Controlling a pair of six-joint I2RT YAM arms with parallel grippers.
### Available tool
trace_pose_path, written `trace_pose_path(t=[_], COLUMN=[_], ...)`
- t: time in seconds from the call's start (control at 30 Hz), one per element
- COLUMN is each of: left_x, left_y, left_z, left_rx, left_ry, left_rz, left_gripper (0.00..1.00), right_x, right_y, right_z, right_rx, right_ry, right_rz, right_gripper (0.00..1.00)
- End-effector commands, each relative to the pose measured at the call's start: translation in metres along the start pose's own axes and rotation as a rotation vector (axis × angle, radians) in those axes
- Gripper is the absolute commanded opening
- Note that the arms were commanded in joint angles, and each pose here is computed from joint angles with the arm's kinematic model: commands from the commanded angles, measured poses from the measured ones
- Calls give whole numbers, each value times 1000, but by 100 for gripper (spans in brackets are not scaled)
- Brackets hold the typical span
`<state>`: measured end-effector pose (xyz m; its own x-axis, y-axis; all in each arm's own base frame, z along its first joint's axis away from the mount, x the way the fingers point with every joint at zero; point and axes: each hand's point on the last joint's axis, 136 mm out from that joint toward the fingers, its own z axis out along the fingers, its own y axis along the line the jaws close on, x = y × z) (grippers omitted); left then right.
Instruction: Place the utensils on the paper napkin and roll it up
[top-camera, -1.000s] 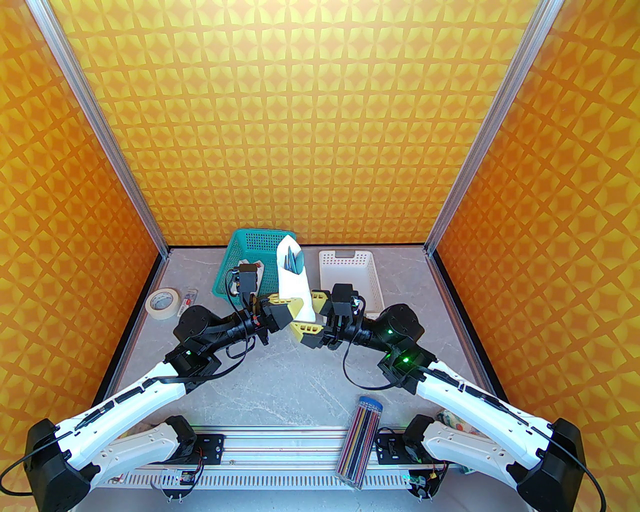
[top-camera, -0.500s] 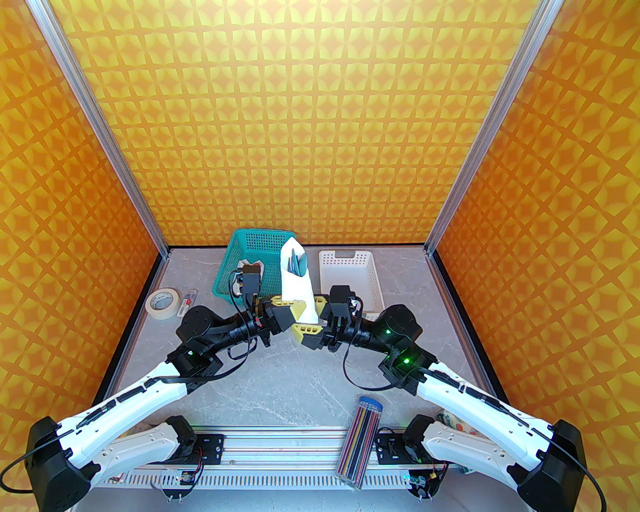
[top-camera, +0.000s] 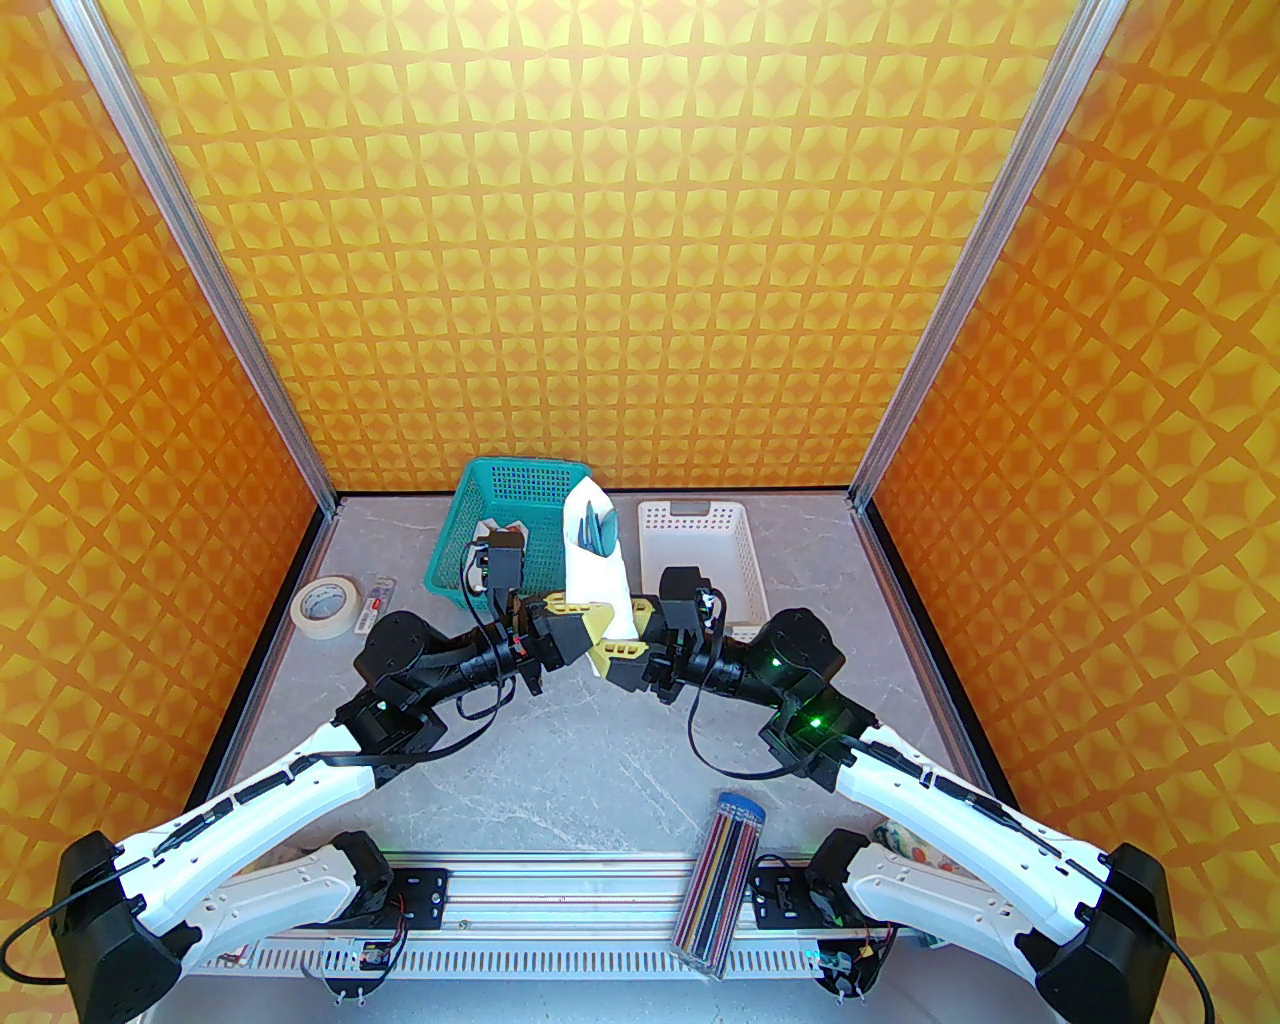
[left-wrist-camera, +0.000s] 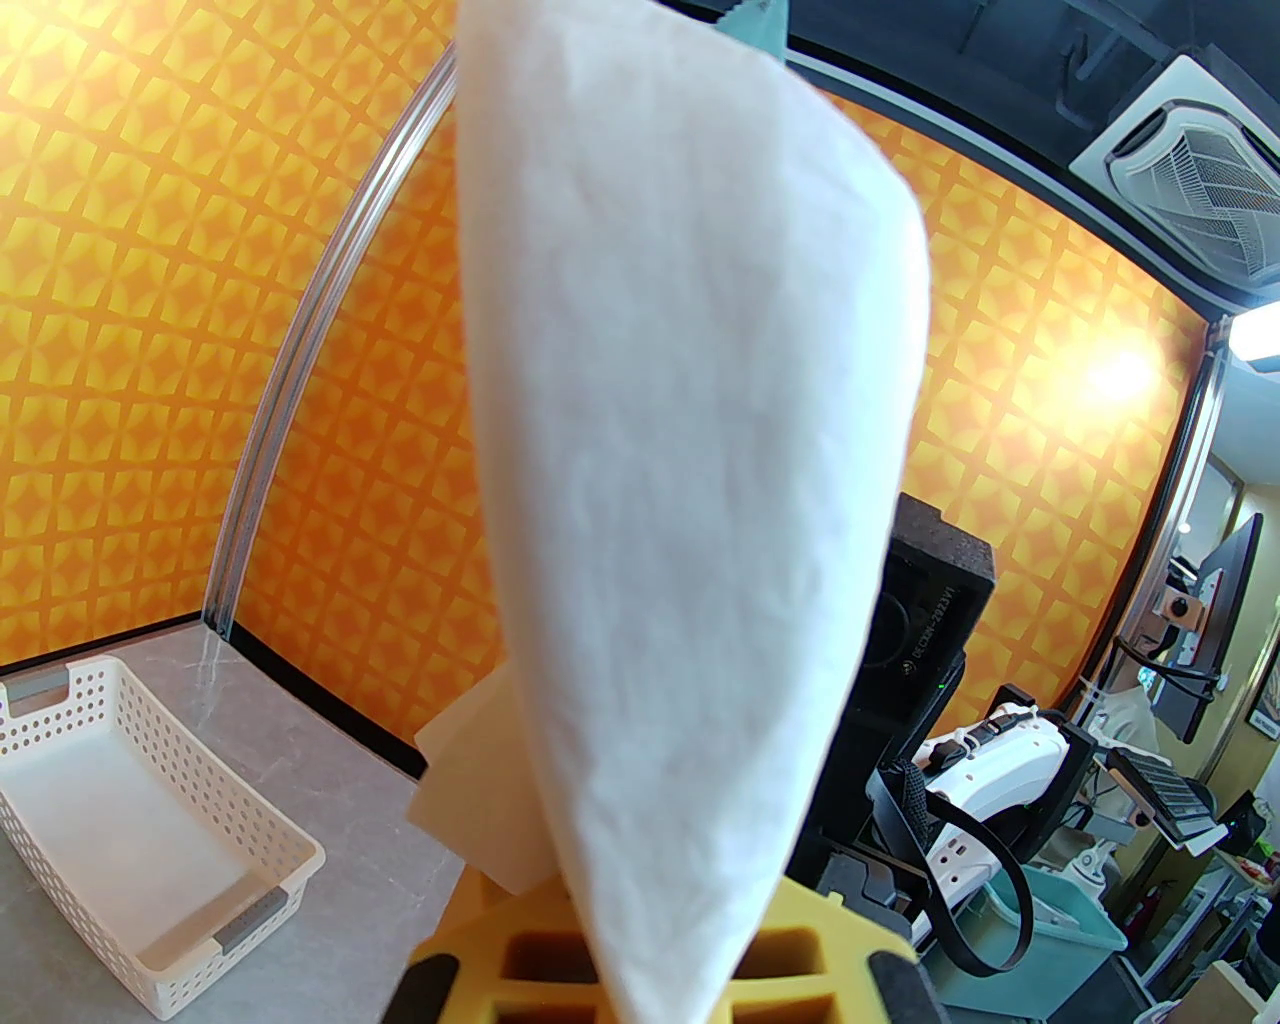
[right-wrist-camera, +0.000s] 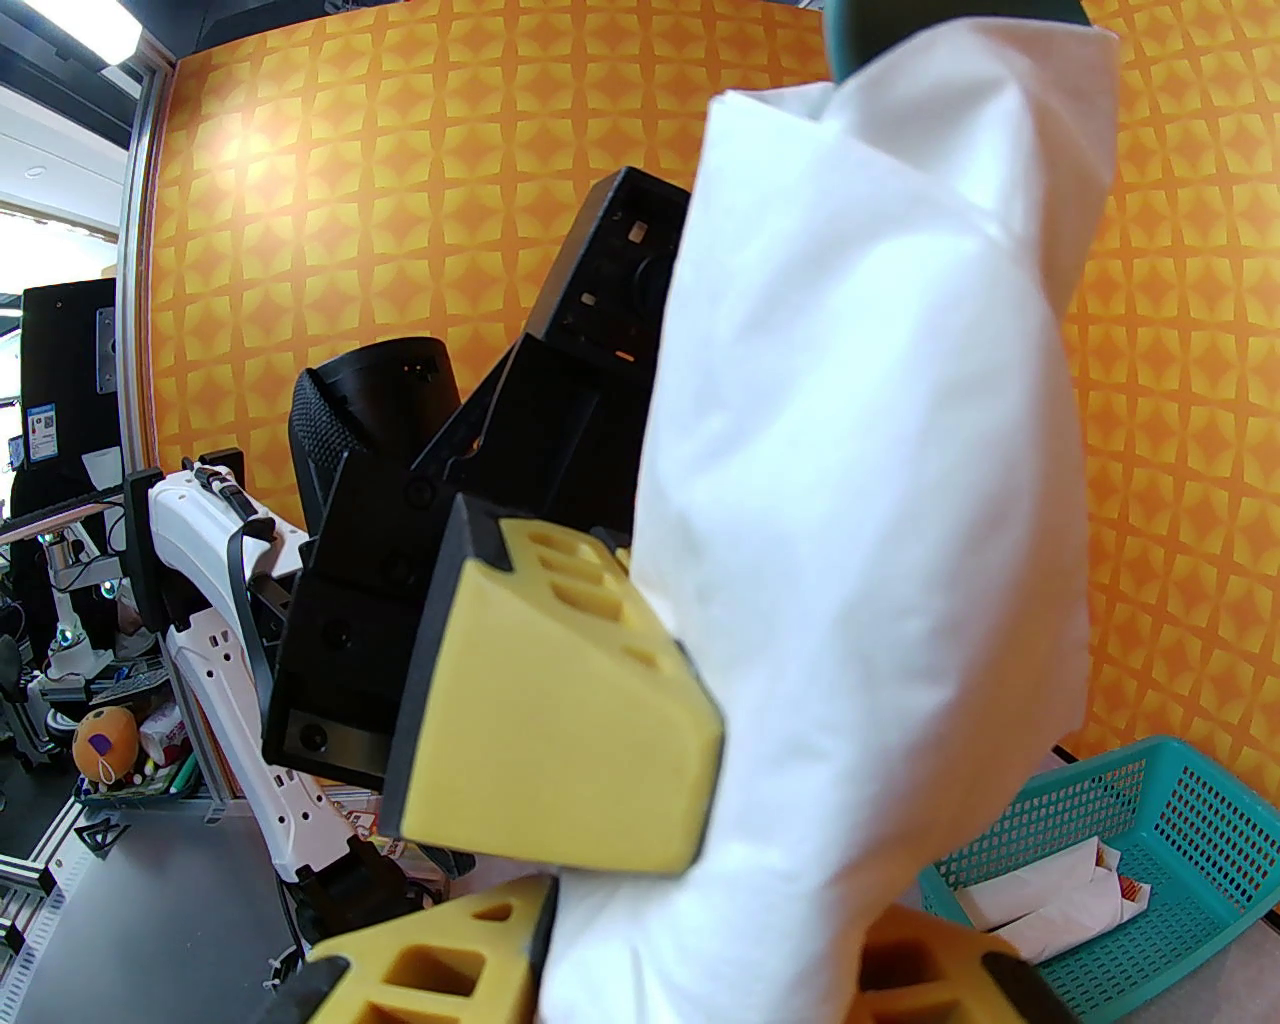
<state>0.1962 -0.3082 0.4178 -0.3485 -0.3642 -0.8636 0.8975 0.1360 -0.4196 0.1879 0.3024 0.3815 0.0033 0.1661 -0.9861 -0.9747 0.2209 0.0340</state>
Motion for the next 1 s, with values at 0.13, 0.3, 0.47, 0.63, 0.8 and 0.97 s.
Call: trace_pose_path(t=[0.13,0.3,0.47,0.63,0.8,0.97], left_x=[-16,-10,-4,7,7,-3], left_y=[-8,-8,-6,-4,-5,-6], left_z=[2,3,4,2,-1,-10], left_rx=[14,17,25,26,20,-2], left_ry=[-32,-7,14,52,60,52], left_rz=[65,71,71,88,85,80], left_gripper=[0,0,0,0,11,39], right_x=[12,9,1,-2,-1,1], right_y=[15,15,14,11,3,-5], right_z=[4,2,-2,-6,-11,-15], right_rx=[-93,-88,-71,-59,-34,-9], right_ry=[62,66,50,50,55,58], right_rz=[84,83,70,80,97,109], right_gripper=[34,29,20,11,5,4])
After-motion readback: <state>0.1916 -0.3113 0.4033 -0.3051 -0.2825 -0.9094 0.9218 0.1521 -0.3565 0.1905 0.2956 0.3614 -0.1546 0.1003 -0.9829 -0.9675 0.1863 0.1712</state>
